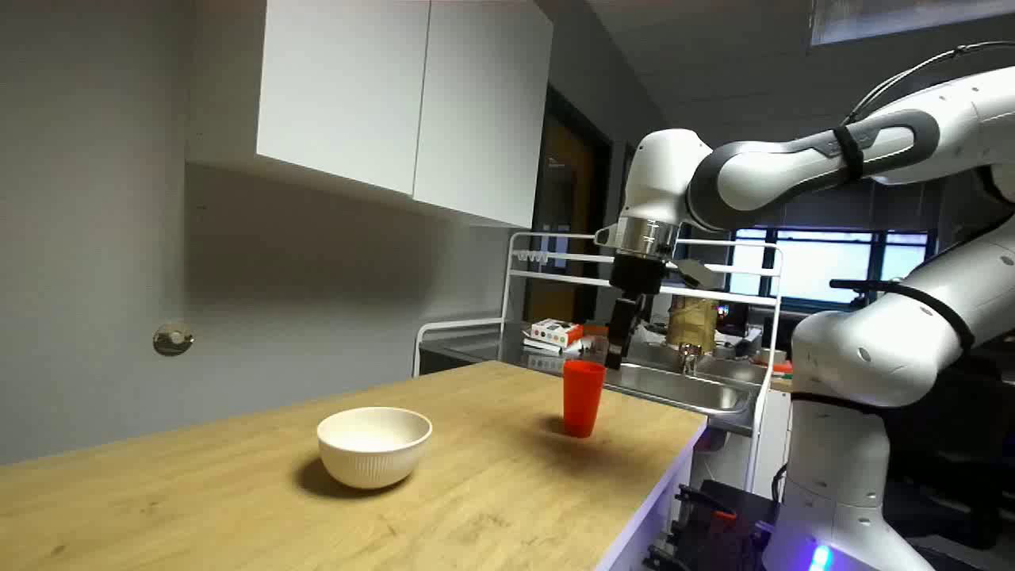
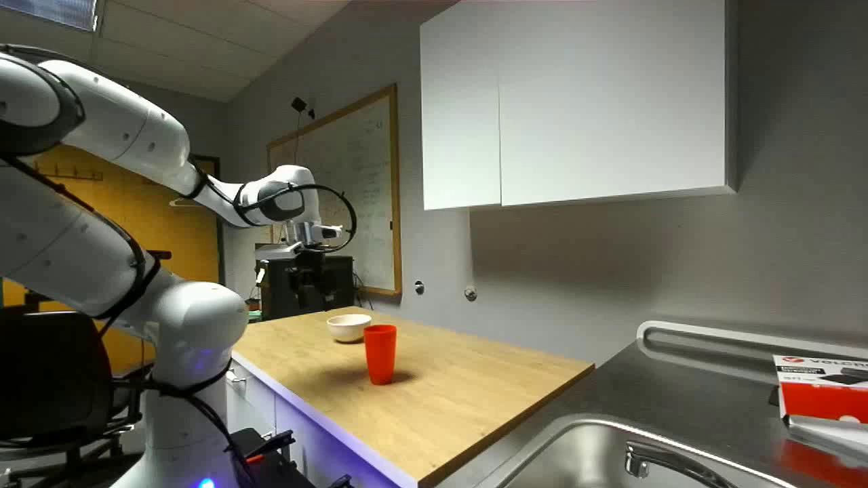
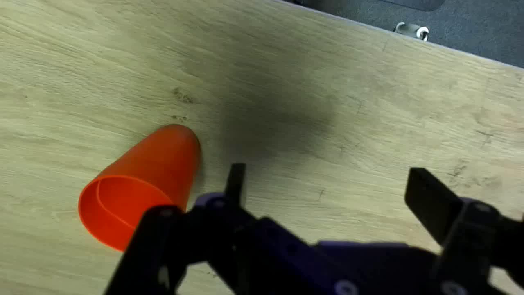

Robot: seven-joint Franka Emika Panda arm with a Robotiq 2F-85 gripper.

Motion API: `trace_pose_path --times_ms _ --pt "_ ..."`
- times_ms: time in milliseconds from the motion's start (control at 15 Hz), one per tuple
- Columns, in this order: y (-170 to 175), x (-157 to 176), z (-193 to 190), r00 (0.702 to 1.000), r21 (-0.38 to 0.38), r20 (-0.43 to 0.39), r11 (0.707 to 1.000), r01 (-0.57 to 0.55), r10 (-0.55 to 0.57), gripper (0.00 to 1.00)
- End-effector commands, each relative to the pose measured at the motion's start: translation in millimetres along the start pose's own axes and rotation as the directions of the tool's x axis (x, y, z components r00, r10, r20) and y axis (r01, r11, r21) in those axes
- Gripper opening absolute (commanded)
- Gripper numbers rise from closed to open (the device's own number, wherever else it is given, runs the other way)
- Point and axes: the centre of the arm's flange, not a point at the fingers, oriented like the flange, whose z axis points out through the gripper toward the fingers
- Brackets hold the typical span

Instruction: Pour the contents in the orange cup into the white bowl

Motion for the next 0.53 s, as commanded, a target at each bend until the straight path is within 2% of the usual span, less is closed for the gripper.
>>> trace_pose_path --times_ms 0,467 --pt "0.1 -0.2 0.7 1.000 0.000 0.002 1.000 0.000 0.000 1.00" --pt "0.1 0.0 2.0 1.000 0.000 0.007 1.000 0.000 0.000 1.00"
